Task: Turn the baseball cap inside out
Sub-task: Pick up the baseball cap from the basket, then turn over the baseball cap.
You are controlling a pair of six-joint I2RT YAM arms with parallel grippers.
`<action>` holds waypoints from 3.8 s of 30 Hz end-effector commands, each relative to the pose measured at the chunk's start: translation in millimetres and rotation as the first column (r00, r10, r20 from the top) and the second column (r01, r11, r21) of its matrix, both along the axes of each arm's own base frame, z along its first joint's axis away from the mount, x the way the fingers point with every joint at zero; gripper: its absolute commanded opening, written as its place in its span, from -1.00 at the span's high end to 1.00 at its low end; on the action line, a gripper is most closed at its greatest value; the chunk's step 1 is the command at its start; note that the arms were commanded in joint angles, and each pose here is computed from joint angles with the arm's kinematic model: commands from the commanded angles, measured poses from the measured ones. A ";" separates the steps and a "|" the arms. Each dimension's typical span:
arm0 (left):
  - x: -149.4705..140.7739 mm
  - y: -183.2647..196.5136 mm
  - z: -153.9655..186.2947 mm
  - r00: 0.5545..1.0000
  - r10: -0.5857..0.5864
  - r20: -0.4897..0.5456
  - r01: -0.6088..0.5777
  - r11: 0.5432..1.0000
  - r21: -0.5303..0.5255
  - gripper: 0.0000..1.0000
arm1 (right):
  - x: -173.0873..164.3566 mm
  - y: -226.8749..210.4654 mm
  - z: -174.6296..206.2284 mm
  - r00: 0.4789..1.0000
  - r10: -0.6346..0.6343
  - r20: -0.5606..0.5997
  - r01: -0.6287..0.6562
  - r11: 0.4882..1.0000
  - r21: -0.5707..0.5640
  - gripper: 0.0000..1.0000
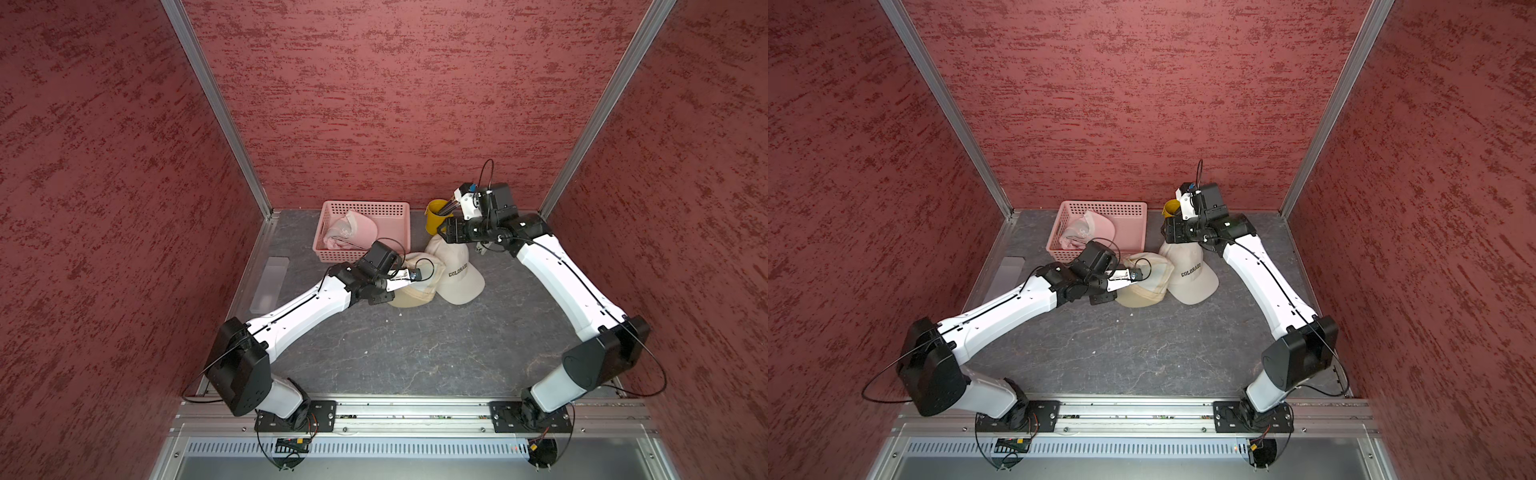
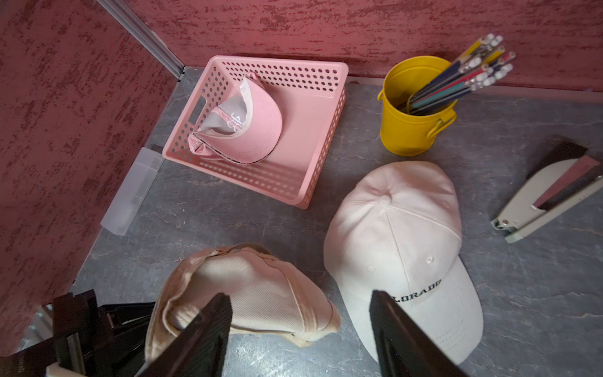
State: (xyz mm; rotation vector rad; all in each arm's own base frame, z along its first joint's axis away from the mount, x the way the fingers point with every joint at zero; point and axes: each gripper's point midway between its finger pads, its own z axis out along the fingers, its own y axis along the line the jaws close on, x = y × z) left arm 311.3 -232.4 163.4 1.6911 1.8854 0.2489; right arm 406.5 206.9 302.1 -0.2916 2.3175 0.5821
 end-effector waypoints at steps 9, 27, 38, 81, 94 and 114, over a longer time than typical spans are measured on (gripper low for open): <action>21.4 -10.7 -18.0 0.949 -0.238 0.205 0.133 0.895 0.426 1.00 | -38.6 62.9 -6.7 0.949 0.293 -0.119 -0.298 0.954 -0.027 -0.44; 32.8 -27.0 -10.1 0.879 -0.313 0.360 0.133 0.886 0.445 1.00 | -54.7 79.2 -75.3 0.902 0.299 -0.310 -0.319 0.948 -0.014 -0.34; 35.8 -28.1 -1.7 0.857 -0.319 0.404 0.127 0.891 0.436 1.00 | -40.0 74.3 -108.9 0.895 0.221 -0.388 -0.277 0.956 -0.095 -0.11; -12.2 -23.6 88.6 0.976 0.217 -0.028 -0.176 0.702 -0.690 -0.55 | 15.7 68.8 91.6 0.984 -0.161 0.070 0.071 0.729 0.681 1.00; 8.8 -18.4 103.1 0.980 0.199 0.020 -0.124 0.682 -0.720 -0.55 | -1.6 78.8 100.1 0.997 -0.067 0.042 0.015 0.680 0.733 1.00; 17.5 -35.2 98.2 0.994 0.094 0.063 -0.014 0.653 -0.757 0.01 | -20.8 92.2 83.0 0.996 0.072 -0.049 -0.002 0.577 0.816 1.00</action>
